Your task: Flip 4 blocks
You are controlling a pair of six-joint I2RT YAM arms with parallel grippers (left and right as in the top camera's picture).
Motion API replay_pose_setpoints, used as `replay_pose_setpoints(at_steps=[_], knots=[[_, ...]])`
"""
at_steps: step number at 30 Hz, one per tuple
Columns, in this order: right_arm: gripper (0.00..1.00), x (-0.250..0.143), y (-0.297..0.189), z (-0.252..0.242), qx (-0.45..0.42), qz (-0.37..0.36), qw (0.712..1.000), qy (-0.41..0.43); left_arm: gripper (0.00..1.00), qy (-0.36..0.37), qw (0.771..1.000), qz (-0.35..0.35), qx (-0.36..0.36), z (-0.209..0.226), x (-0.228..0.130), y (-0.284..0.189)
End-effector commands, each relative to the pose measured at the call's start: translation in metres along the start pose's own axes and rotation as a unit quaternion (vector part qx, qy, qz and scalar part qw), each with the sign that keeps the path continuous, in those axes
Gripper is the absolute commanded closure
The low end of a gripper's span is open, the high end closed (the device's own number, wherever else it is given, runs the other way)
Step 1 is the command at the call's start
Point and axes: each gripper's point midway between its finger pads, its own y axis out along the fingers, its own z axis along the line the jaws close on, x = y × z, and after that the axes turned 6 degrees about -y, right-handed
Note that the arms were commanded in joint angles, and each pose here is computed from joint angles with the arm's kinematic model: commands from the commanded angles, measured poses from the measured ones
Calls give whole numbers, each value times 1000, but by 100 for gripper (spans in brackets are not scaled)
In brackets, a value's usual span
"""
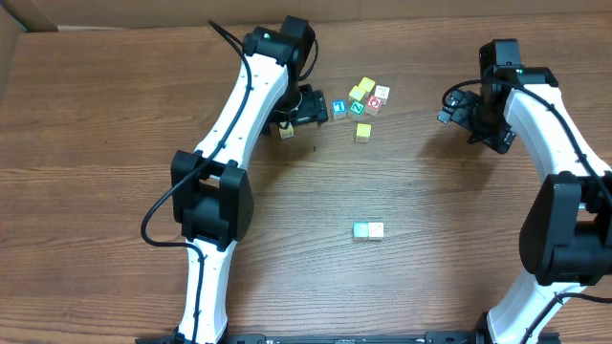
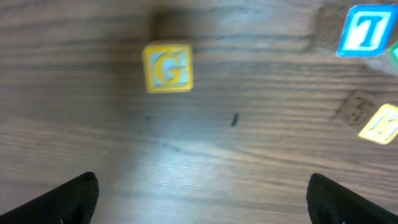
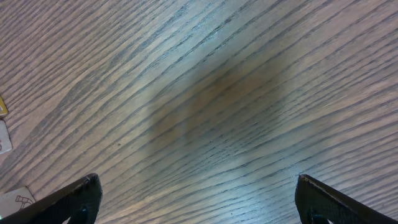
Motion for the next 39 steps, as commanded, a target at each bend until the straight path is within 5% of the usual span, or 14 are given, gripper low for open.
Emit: replay_pose_setpoints(at_steps=[1,2,4,5,9,11,12,21,23,25,26,35,39], knots=[[0,2,-2,1,4,-3,1000,4,0,25,1000,-12,-11,-3,8,2],[0,2,-2,1,4,-3,1000,4,12,26,999,-22,-3,-1,12,2],[0,2,-2,1,4,-3,1000,4,59,26,999,-36,16,5,16,2],[0,2,-2,1,4,-3,1000,4,71,23,998,-44,28,7,17,3],[0,2,-2,1,4,-3,1000,4,63,-9,996,-56,62,18,20,13],[0,2,-2,1,4,-3,1000,4,95,-14,997,-49,62,21,22,20],[0,2,-2,1,4,-3,1000,4,96,-18,997,-44,55,22,24,22],[0,2,-2,1,4,-3,1000,4,96,-39,999,-1,-27,29,37,16],[0,2,-2,1,4,-3,1000,4,84,-31,999,4,-31,33,38,15],[0,2,-2,1,4,-3,1000,4,56,-10,999,13,-31,32,33,16],[0,2,-2,1,4,-3,1000,4,51,1,999,14,-30,30,31,18],[0,2,-2,1,4,-3,1000,4,41,63,997,-9,38,7,22,56],[0,2,-2,1,4,-3,1000,4,33,15,997,-7,73,15,22,82]])
